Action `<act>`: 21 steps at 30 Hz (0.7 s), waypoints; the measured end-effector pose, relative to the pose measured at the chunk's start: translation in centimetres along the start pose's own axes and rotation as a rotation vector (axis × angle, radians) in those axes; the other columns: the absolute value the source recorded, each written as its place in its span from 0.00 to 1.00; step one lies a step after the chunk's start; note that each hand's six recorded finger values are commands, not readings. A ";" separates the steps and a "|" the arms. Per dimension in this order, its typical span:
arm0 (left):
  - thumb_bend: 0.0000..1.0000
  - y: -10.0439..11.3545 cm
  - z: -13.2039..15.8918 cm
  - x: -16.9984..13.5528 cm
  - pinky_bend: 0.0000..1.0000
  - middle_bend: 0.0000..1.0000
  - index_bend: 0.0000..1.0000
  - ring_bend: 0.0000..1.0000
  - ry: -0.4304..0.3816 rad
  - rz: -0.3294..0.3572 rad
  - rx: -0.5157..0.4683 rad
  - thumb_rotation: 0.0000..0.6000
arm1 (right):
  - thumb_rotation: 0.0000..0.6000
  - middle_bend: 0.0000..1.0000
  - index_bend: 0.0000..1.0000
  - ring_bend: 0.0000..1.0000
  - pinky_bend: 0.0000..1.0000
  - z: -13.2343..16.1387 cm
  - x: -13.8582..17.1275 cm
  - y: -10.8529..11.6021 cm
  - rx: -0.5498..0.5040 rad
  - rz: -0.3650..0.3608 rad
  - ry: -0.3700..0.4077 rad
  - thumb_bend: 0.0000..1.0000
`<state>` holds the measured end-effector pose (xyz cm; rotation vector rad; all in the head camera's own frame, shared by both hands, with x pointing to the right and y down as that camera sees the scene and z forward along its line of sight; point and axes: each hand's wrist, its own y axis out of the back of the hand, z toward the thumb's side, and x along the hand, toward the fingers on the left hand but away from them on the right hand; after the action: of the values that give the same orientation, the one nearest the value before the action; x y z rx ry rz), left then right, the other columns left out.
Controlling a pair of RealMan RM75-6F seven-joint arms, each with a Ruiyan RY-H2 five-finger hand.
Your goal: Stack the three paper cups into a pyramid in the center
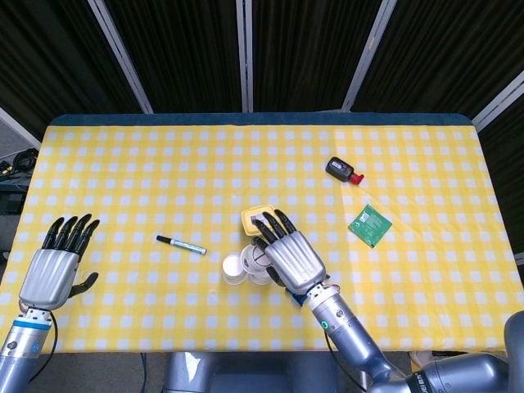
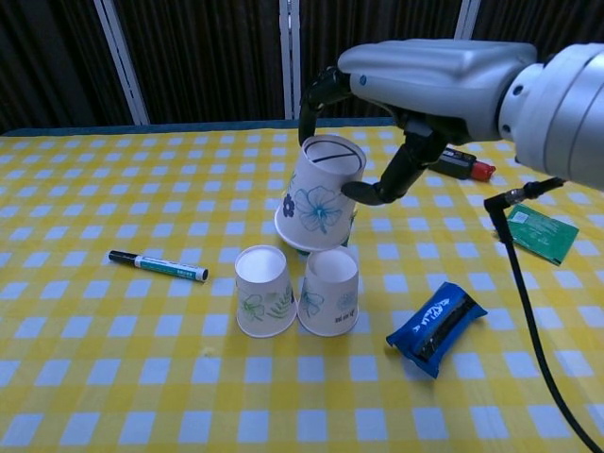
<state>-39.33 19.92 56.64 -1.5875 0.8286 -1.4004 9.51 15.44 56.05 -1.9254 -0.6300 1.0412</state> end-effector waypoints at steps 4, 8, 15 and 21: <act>0.23 0.0 0.1 0.0 0.00 0.00 0.00 0.00 -0.002 0.003 -0.002 1.00 | 1.00 0.12 0.45 0.00 0.00 0.9 0.0 -0.8 -0.003 0.014 0.010 0.31; 0.23 -0.1 0.0 0.1 0.00 0.00 0.00 0.00 0.001 0.000 -0.002 1.00 | 1.00 0.12 0.45 0.00 0.00 1.4 -0.1 -1.6 -0.007 0.027 0.017 0.31; 0.23 -0.3 0.1 0.2 0.00 0.00 0.00 0.00 0.000 -0.006 0.003 1.00 | 1.00 0.12 0.45 0.00 0.00 1.7 -0.8 -2.3 -0.007 0.034 0.010 0.31; 0.24 -0.3 0.0 0.2 0.00 0.00 0.00 0.00 0.002 -0.005 0.003 1.00 | 1.00 0.12 0.45 0.00 0.00 1.1 -1.4 -2.6 0.010 0.040 -0.013 0.30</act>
<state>-39.28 19.84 57.01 -1.5867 0.8238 -1.4070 7.73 16.30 58.55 -1.9314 -0.5951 1.0800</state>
